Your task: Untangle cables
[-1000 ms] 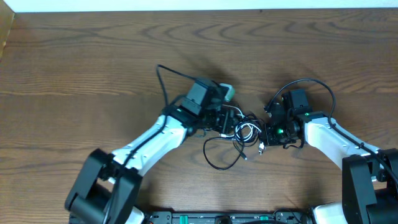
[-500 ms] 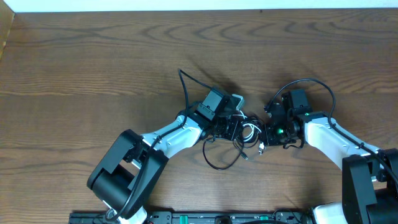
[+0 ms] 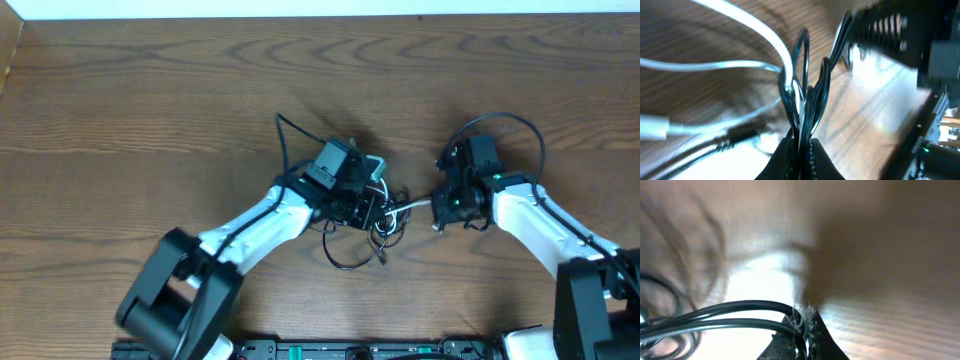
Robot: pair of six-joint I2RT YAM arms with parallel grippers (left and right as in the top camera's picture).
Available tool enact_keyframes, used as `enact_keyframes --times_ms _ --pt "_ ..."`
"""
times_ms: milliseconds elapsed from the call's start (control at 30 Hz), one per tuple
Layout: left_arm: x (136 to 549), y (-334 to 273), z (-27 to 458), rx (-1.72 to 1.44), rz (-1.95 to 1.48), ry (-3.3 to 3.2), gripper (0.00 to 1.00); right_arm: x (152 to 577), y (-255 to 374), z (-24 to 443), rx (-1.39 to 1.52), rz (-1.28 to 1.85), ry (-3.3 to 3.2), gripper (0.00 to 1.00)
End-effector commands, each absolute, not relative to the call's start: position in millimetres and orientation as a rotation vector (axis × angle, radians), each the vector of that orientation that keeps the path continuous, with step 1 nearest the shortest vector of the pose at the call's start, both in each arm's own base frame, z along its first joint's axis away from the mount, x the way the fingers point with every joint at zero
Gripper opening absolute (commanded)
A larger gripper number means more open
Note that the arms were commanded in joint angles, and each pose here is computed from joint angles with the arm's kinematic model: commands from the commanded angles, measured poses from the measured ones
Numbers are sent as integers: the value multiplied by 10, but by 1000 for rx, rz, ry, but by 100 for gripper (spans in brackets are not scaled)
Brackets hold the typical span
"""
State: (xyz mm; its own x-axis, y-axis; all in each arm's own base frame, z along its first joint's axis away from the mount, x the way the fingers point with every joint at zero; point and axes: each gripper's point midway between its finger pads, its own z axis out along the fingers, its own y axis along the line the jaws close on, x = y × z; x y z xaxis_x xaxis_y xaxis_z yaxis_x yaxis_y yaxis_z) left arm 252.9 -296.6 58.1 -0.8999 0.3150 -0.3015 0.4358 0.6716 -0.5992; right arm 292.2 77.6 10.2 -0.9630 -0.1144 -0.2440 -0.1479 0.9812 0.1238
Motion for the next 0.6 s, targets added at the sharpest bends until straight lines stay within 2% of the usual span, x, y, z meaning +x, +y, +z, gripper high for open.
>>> enact_keyframes --times_ms 0,100,200,333,567 --pt "2537 -2867 851 646 -1025 2648 7 3386 446 672 -77 -4 2687 1" --pt "2530 -2863 996 651 -1033 2610 7 3467 559 933 -55 93 2613 2" --pt "2535 -2865 1098 655 -1039 2577 7 3433 868 1128 -126 328 2561 16" --pt "2544 -2873 1166 659 -1045 2552 7 3253 1158 1177 -196 571 2579 24" --pt "2550 -2877 1183 659 -1047 2544 7 2936 1188 965 -197 610 2713 24"
